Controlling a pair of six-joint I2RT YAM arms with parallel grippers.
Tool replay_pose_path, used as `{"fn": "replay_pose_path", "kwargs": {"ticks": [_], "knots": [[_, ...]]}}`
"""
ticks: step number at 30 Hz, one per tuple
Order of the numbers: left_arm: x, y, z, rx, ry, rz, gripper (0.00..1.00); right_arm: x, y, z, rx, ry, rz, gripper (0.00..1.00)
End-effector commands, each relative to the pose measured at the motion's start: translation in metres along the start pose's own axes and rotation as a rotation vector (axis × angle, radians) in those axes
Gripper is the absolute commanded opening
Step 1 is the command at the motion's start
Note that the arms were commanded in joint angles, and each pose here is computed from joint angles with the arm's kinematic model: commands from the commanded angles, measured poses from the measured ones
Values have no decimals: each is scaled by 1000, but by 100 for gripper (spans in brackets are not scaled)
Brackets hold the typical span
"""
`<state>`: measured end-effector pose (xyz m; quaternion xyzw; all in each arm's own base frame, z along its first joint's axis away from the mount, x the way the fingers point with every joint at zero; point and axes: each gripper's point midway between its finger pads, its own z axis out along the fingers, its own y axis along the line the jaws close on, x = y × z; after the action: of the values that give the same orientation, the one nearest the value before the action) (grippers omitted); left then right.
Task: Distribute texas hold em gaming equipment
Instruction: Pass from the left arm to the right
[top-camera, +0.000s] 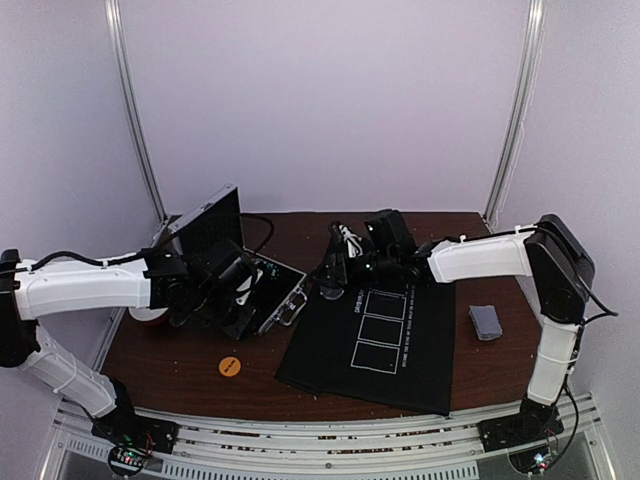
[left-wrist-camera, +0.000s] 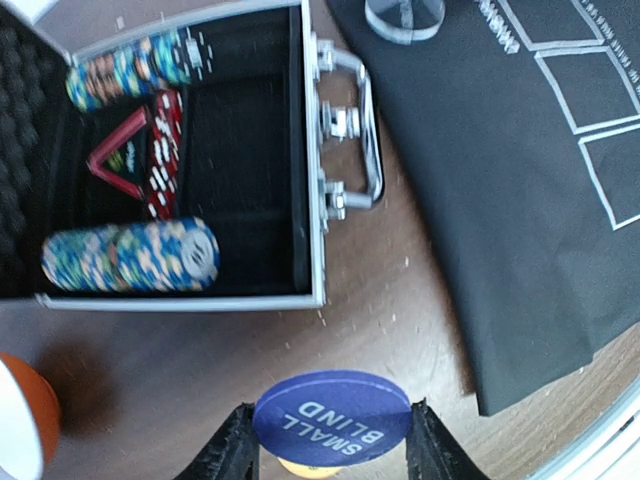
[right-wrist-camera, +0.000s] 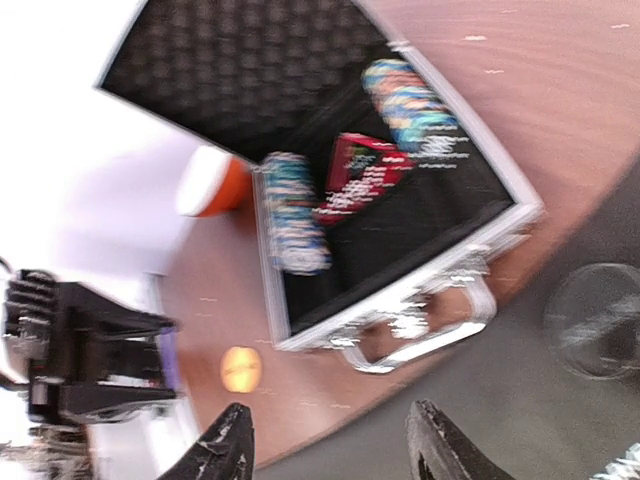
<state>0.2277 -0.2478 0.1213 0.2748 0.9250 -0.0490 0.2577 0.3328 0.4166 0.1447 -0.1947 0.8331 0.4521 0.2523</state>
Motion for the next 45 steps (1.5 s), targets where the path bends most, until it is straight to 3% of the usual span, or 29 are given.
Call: {"fn": "replay_pose_path", "kwargs": {"ticks": [1, 6, 20, 25, 27, 30, 36, 39, 42, 44, 45], "knots": [[-40, 2, -20, -17, -149, 57, 32, -11, 68, 6, -322, -51, 67, 55], [-53, 0, -24, -23, -177, 84, 32, -6, 92, 21, -425, -54, 93, 57], [-64, -2, -25, -25, -195, 110, 32, 13, 103, 60, -435, 0, 104, 55], [-66, 1, -26, -46, -197, 116, 32, 20, 100, 69, -418, 16, 110, 46], [-65, 1, -25, -46, -194, 118, 32, 22, 102, 72, -425, 26, 110, 33], [-63, 1, -23, -46, -187, 121, 32, 23, 106, 73, -434, 31, 107, 22], [-63, 2, -22, -55, -183, 131, 32, 26, 109, 73, -442, 51, 94, 14], [-63, 2, -22, -59, -184, 135, 32, 25, 110, 72, -445, 50, 94, 1], [-62, 2, -22, -54, -182, 137, 33, 22, 109, 70, -433, 40, 86, 0], [-61, 1, -22, -47, -182, 136, 40, 17, 103, 67, -399, 30, 77, 0], [-61, 0, -23, -42, -183, 134, 49, 13, 95, 64, -367, 22, 74, 0]]}}
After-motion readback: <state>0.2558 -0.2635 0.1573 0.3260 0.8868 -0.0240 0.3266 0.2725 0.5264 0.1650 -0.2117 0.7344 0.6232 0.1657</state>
